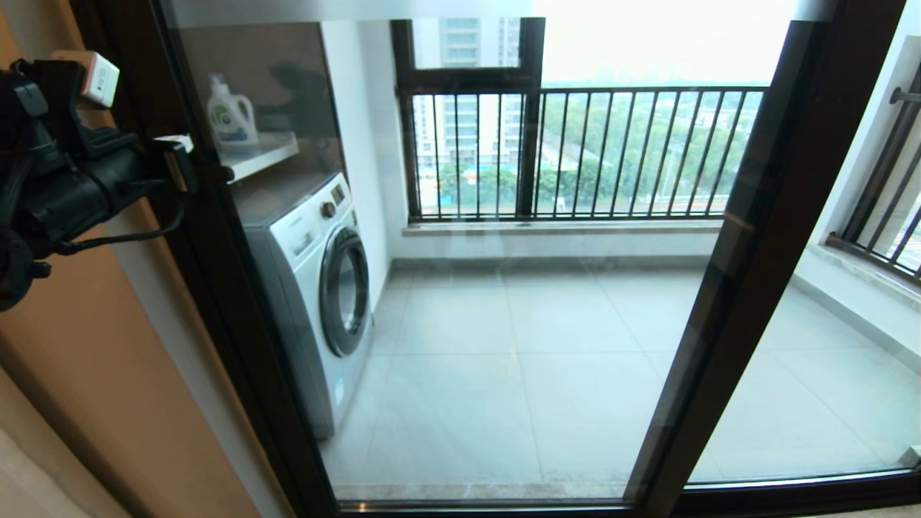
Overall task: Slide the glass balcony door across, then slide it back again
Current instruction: Open the slid door
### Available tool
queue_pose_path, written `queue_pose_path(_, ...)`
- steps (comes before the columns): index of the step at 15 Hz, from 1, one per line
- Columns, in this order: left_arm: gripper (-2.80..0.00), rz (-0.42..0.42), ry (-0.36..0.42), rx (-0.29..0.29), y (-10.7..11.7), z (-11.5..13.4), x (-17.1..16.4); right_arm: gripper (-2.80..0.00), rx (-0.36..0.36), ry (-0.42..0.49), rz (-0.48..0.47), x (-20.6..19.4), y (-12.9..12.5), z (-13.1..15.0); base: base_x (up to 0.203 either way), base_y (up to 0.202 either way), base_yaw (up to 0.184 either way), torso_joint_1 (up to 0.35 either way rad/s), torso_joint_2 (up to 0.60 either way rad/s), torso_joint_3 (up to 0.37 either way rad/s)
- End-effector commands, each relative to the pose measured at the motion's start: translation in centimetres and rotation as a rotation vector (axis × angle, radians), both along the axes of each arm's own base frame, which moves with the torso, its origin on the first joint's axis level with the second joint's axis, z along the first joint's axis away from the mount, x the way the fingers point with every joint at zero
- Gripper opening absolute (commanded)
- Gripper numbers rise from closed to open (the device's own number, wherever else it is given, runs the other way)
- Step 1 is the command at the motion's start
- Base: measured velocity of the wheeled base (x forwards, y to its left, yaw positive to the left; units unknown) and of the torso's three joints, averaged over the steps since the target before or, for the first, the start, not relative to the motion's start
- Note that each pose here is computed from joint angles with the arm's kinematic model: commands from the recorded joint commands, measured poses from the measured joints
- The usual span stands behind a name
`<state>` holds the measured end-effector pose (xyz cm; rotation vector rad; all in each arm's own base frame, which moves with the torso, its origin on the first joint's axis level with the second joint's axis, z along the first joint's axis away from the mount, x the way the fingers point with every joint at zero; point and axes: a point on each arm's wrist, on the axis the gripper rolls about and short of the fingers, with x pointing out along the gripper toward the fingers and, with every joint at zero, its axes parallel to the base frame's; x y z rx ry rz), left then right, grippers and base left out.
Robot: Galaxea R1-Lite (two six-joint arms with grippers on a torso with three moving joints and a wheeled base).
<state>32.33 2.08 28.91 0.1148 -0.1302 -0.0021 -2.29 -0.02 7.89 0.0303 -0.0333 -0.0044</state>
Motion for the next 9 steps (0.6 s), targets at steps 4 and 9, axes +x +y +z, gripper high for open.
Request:
queue_pose_path(4,-2.8,0.005,0.033,0.004,0.3,-1.4,2.4,-2.8,0.0,0.012,0.0,0.1,0.0,-0.3,0.0,0.0,0.0,0.0,0.0,0.0)
queue_pose_path(9,-2.8,0.029,0.048,0.004,1.4,-2.2,3.9,-2.8,0.0,0.012,0.0,0.1,0.0,-0.3,0.0,0.0,0.0,0.0,0.0,0.0)
